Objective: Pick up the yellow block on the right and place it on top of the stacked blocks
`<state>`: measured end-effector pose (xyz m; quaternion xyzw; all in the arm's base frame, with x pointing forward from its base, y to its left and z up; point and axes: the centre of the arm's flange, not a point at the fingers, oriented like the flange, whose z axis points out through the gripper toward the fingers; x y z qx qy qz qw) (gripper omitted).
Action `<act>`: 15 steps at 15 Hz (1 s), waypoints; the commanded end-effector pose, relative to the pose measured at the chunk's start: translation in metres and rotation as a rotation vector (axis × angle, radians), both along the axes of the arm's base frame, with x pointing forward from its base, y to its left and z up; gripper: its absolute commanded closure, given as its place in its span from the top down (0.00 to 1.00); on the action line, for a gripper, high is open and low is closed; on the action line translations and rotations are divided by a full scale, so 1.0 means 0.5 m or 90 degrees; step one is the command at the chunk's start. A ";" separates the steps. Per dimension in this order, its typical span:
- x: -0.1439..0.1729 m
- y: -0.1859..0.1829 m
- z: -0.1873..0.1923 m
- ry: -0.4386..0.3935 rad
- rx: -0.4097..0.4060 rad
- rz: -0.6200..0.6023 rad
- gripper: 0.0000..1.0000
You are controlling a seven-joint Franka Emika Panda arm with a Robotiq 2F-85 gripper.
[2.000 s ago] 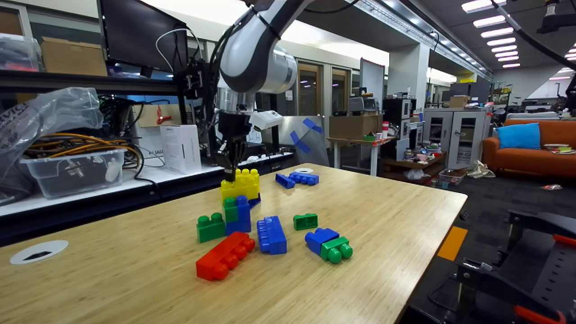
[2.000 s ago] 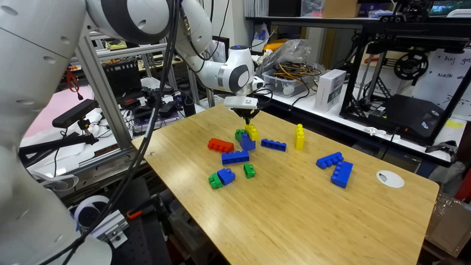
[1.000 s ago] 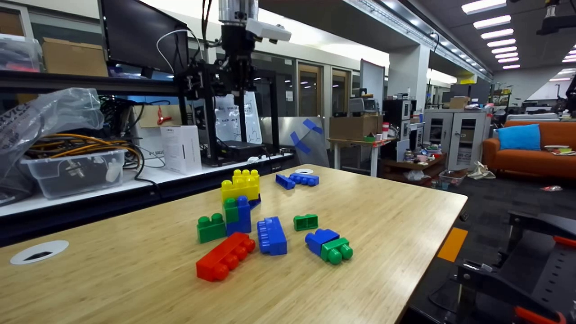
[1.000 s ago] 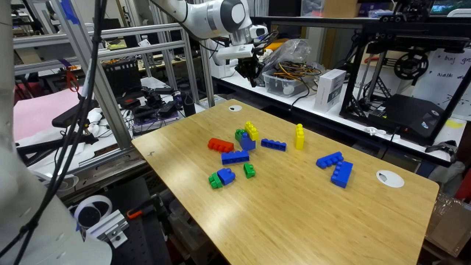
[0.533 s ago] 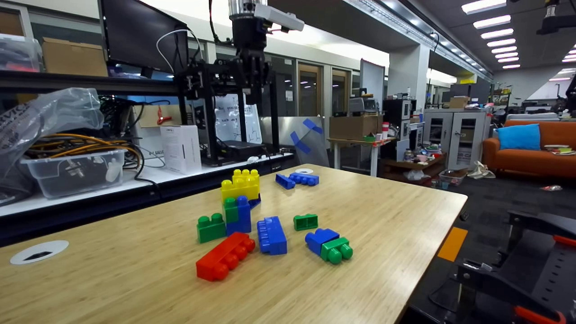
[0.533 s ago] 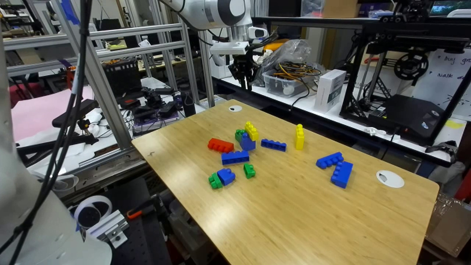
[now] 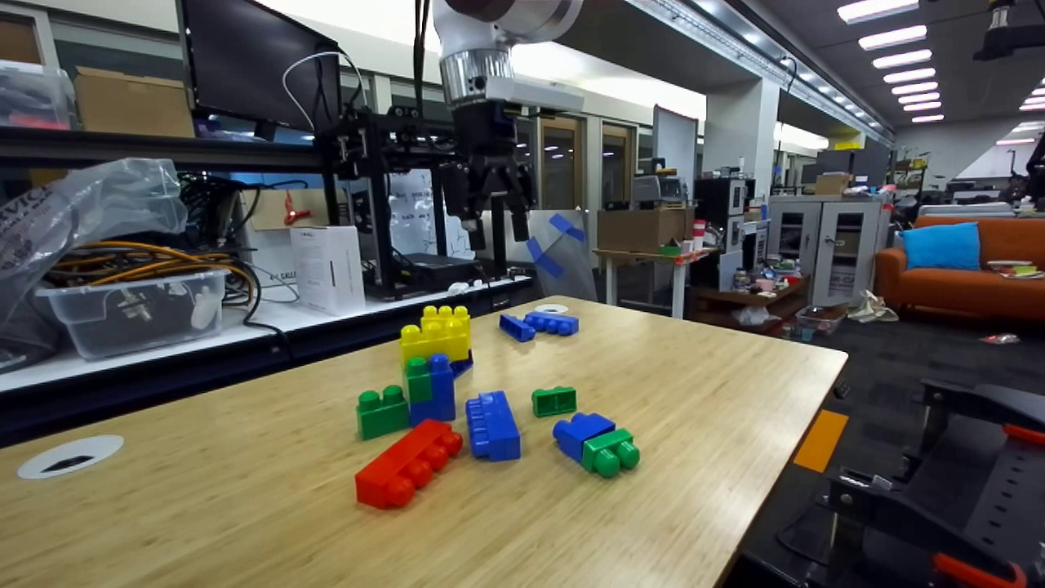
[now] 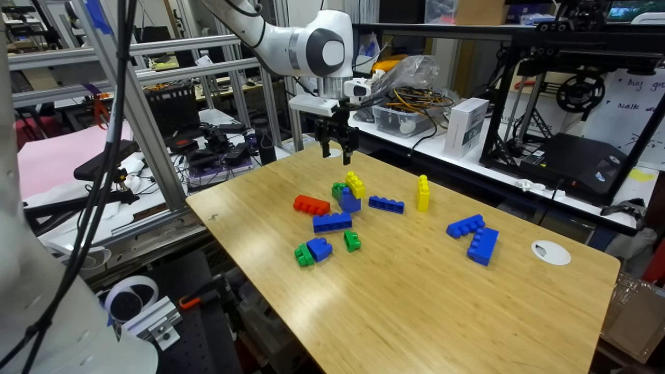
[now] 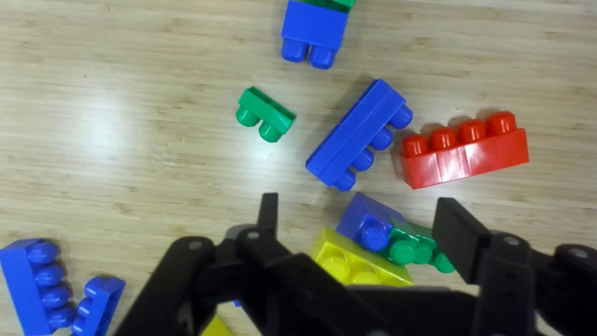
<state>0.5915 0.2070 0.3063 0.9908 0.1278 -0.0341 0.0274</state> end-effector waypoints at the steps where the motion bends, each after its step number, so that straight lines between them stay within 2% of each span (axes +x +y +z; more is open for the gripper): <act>1: -0.033 -0.035 -0.034 -0.044 0.022 -0.031 1.00; 8: -0.089 -0.075 -0.092 -0.090 0.038 -0.034 1.00; 9: -0.054 -0.060 -0.095 -0.069 0.031 -0.033 1.00; 15: -0.068 -0.063 -0.093 -0.079 0.035 -0.032 1.00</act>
